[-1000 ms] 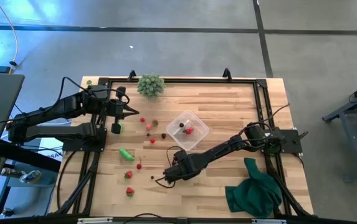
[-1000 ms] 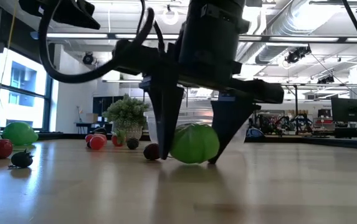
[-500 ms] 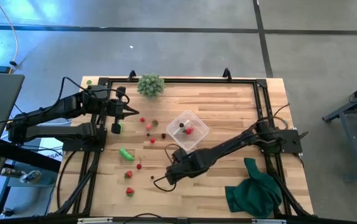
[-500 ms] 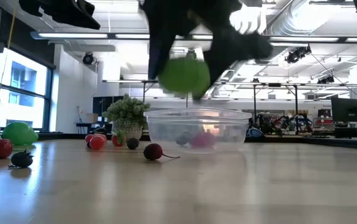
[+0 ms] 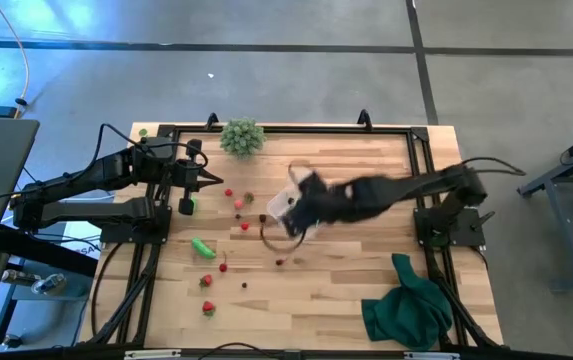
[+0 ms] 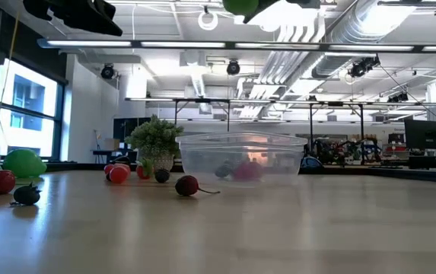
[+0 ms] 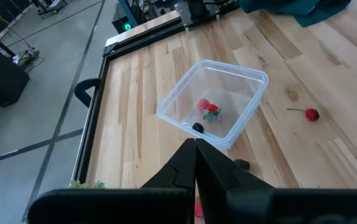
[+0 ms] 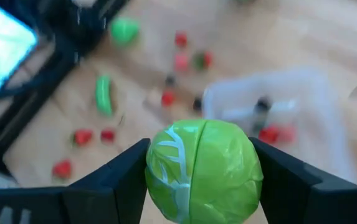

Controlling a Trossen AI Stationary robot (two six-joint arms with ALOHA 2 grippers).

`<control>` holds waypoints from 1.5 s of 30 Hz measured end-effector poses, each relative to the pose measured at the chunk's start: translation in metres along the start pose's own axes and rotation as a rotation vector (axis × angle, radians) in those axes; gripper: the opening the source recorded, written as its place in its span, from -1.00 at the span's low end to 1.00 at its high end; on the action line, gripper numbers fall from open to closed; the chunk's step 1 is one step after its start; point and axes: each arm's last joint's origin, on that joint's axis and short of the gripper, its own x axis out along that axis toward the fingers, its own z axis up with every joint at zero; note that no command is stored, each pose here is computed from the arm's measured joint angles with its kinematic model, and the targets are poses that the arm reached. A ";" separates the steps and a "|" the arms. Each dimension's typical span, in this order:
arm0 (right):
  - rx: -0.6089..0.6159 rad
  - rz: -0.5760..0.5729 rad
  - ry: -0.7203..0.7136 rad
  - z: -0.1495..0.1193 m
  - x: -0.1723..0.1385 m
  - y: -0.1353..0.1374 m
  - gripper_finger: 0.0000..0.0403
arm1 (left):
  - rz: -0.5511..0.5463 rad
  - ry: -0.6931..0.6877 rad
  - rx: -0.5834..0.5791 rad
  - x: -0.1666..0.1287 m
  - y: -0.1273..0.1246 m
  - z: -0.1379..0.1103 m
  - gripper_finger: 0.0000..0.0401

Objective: Pick and placing Produce into tupperware
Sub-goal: Put the green cabbage into the transparent bin

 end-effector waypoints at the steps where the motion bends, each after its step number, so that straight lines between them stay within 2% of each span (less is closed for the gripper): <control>1: 0.000 0.003 -0.016 0.010 -0.002 -0.006 0.14 | 0.000 0.000 0.000 0.000 0.000 0.000 -1.00; 5: -0.020 -0.010 0.011 0.040 0.014 -0.027 0.14 | -0.001 0.000 0.000 0.000 0.000 0.000 -1.00; 9: -0.058 -0.044 0.145 0.049 0.058 -0.039 0.14 | 0.000 0.000 0.000 0.000 0.000 0.000 -1.00; 13: -0.118 -0.055 0.350 0.037 0.097 -0.044 0.14 | 0.000 0.000 0.000 0.000 0.000 0.000 -1.00; 16: -0.169 -0.118 0.487 0.022 0.124 -0.050 0.14 | 0.000 0.000 0.000 0.000 0.000 0.000 -1.00; 23: -0.229 -0.096 0.607 0.003 0.169 -0.049 0.14 | 0.000 0.000 0.000 0.000 0.000 0.000 -1.00; 35: -0.298 -0.086 0.637 -0.009 0.209 -0.054 0.14 | 0.000 0.000 0.000 0.000 0.000 0.000 -1.00; 45: -0.295 -0.066 0.639 -0.006 0.220 -0.059 0.14 | -0.001 0.000 0.000 0.000 0.000 0.000 -1.00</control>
